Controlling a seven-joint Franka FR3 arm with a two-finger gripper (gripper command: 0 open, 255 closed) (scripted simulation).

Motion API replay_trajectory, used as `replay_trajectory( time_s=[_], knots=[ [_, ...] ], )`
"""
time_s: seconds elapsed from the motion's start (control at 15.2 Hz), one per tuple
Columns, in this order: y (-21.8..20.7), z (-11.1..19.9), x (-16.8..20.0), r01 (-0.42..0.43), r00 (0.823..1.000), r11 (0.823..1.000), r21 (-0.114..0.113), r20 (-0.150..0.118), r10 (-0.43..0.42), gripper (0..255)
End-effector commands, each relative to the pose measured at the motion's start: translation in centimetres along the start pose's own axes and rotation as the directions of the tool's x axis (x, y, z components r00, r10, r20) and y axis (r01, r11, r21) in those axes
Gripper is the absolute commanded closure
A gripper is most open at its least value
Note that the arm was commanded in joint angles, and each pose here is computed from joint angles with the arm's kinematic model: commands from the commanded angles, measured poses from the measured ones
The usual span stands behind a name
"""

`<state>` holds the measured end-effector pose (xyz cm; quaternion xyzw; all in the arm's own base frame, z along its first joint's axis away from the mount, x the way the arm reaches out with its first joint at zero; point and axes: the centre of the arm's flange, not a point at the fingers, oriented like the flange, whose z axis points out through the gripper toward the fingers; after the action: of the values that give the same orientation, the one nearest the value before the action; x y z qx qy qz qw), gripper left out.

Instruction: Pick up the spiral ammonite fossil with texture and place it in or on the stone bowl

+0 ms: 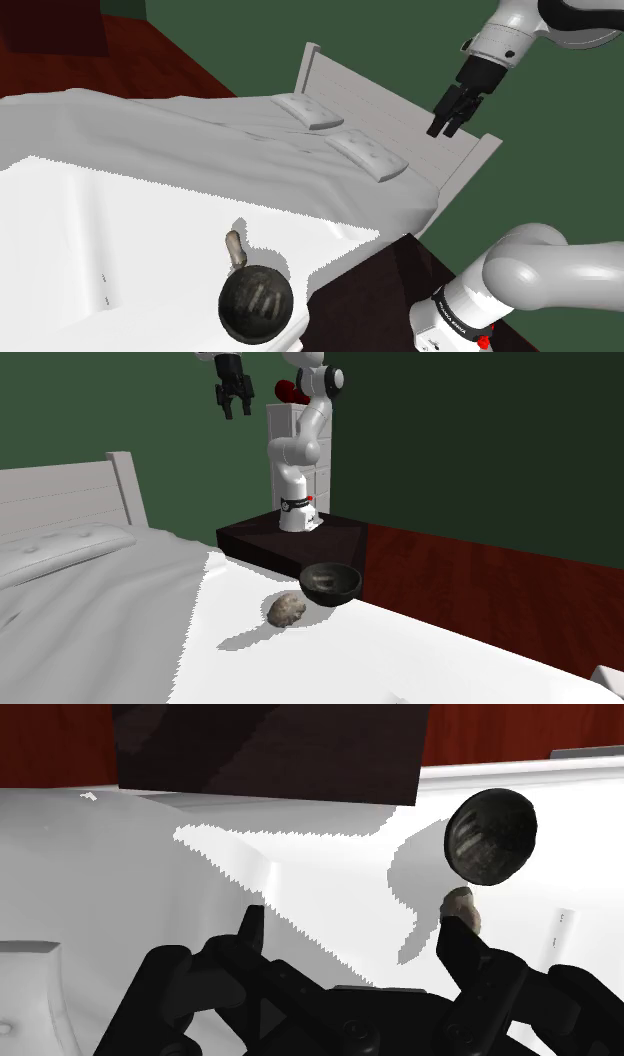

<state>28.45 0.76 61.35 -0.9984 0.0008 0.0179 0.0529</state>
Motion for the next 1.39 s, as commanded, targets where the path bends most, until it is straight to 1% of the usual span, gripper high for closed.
replay_trajectory(
  time_s=[0.0,1.32],
  knots=[
    [0.0,0.0,0.0,0.000,1.000,1.000,0.000,0.000,0.000,0],
    [-16.4,18.9,11.1,0.046,0.998,0.996,-0.071,0.044,-0.043,0]
  ],
)
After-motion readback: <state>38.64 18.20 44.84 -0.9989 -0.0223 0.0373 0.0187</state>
